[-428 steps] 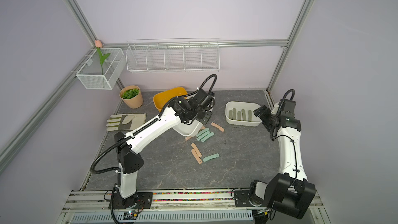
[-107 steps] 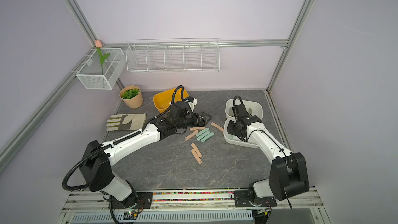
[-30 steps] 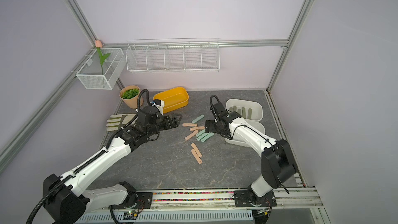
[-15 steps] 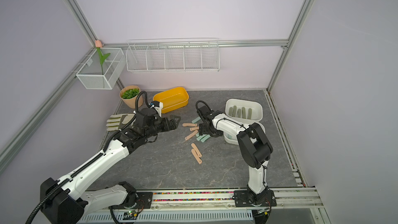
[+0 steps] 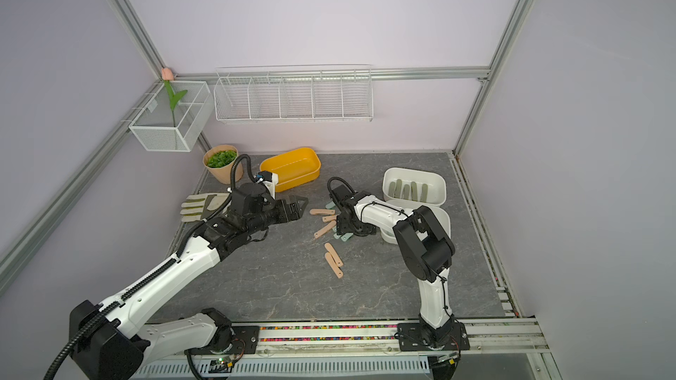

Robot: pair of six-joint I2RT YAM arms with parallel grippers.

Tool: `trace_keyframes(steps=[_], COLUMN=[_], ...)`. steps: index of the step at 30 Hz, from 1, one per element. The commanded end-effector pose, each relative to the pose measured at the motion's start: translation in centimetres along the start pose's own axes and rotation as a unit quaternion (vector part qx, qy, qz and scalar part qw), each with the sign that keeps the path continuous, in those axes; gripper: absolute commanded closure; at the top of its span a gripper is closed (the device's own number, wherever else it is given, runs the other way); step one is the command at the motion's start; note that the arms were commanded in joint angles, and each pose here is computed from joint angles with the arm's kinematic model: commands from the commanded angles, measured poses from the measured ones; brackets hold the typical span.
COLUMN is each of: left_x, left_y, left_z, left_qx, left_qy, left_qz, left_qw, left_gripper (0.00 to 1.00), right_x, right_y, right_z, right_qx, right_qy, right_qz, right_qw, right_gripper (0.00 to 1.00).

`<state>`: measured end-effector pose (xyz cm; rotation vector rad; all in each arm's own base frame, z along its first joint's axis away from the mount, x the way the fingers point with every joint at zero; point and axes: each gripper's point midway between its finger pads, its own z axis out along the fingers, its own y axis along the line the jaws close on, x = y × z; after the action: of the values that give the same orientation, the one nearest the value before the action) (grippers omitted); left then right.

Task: Place the fruit knives into the storage box by color
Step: Pick up the fruit knife from the center of the board.

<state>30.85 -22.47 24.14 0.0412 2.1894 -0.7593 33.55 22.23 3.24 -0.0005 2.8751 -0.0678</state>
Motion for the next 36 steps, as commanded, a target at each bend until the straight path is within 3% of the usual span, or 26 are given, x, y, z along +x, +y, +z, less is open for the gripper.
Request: trace_keyframes(steps=[1, 14, 21, 30, 36], left_x=[0.3, 0.1, 0.1, 0.2, 0.3], left_y=[0.3, 0.2, 0.0, 0.0, 0.0], left_z=[0.4, 0.4, 0.6, 0.7, 0.8], left_qx=[0.001, 0.004, 0.009, 0.010, 0.010], left_qy=[0.001, -0.001, 0.000, 0.000, 0.002], left_qz=[-0.009, -0.013, -0.016, -0.016, -0.017], left_qw=[1.000, 1.000, 1.000, 1.000, 1.000], left_gripper=[0.01, 0.01, 0.01, 0.01, 0.01], right_x=[1.1, 3.0, 3.4, 2.9, 2.3], right_y=[-1.1, -3.5, -2.6, -0.9, -0.3], right_z=[0.6, 0.4, 0.6, 1.6, 2.2], right_qx=[0.028, 0.048, 0.019, -0.025, -0.038], right_qy=[0.010, 0.012, 0.018, 0.032, 0.040], right_qz=[0.000, 0.003, 0.006, 0.005, -0.006], right_qw=[1.000, 0.999, 1.000, 0.999, 0.998], right_gripper=[0.05, 0.05, 0.09, 0.35, 0.46])
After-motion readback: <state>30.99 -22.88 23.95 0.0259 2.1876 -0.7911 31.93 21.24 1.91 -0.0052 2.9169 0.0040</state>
